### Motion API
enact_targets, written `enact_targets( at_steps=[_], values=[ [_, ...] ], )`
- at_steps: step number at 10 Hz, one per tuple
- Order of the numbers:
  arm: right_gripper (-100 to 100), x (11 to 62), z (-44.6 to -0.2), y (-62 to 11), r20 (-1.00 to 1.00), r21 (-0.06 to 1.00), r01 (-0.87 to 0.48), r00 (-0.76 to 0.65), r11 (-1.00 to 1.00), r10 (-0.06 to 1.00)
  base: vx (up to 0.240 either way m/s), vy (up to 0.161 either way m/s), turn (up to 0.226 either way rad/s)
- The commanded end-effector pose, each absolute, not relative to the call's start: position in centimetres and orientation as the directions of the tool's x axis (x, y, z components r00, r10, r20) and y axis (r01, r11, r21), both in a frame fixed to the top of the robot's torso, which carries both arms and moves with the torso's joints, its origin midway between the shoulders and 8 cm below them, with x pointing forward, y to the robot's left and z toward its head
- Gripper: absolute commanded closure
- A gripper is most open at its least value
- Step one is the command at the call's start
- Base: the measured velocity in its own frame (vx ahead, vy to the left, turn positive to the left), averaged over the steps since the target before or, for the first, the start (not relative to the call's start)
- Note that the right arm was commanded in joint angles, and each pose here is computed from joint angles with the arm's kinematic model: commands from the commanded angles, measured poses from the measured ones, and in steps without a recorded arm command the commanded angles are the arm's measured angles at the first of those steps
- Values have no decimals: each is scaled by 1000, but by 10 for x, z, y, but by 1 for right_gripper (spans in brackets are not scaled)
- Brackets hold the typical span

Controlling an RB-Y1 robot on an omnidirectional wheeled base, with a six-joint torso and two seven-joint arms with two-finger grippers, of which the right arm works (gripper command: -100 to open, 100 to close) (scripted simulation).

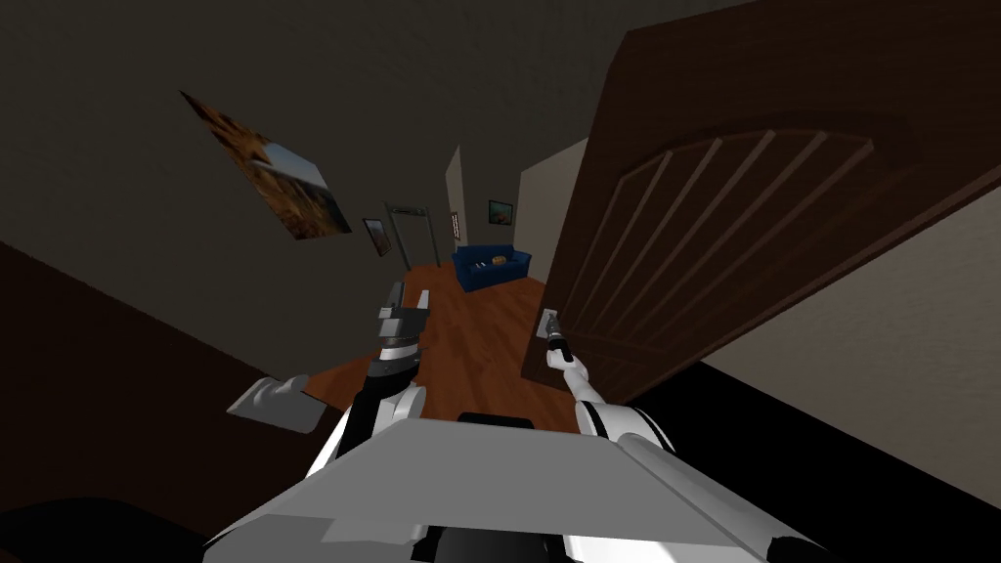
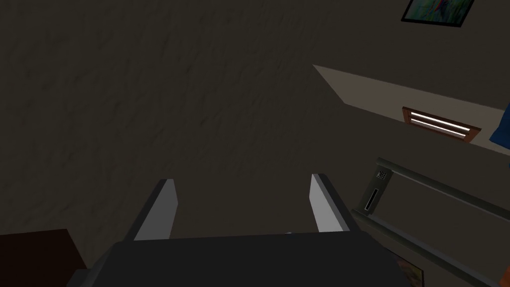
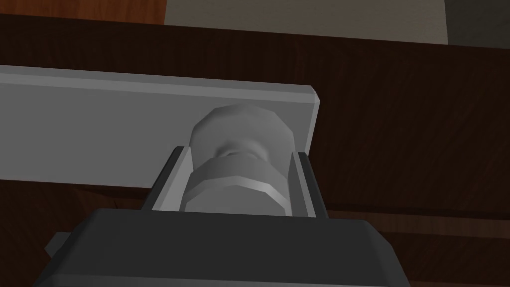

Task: Push the door open

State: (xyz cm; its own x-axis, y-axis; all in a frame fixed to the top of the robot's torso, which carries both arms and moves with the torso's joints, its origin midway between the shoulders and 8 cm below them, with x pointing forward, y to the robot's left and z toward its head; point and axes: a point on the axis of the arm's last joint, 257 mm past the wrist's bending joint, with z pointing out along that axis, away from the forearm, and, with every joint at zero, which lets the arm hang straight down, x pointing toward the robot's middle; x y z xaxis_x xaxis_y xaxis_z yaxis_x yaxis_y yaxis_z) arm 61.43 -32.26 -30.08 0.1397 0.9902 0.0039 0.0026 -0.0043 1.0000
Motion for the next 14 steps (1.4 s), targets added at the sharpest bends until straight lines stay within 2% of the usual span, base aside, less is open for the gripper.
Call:
enact_targets(
  at_steps=[1, 4, 14],
  values=[
    [100, 613, -299, -344, -3, 1000, 2, 171, 2, 985, 181, 112, -61],
    [100, 611, -298, -359, -2, 1000, 2, 197, 2, 980, 152, 108, -66],
    [100, 602, -300, -398, 0, 1000, 5, 266, -2, 964, 118, 66, -40]
  ],
)
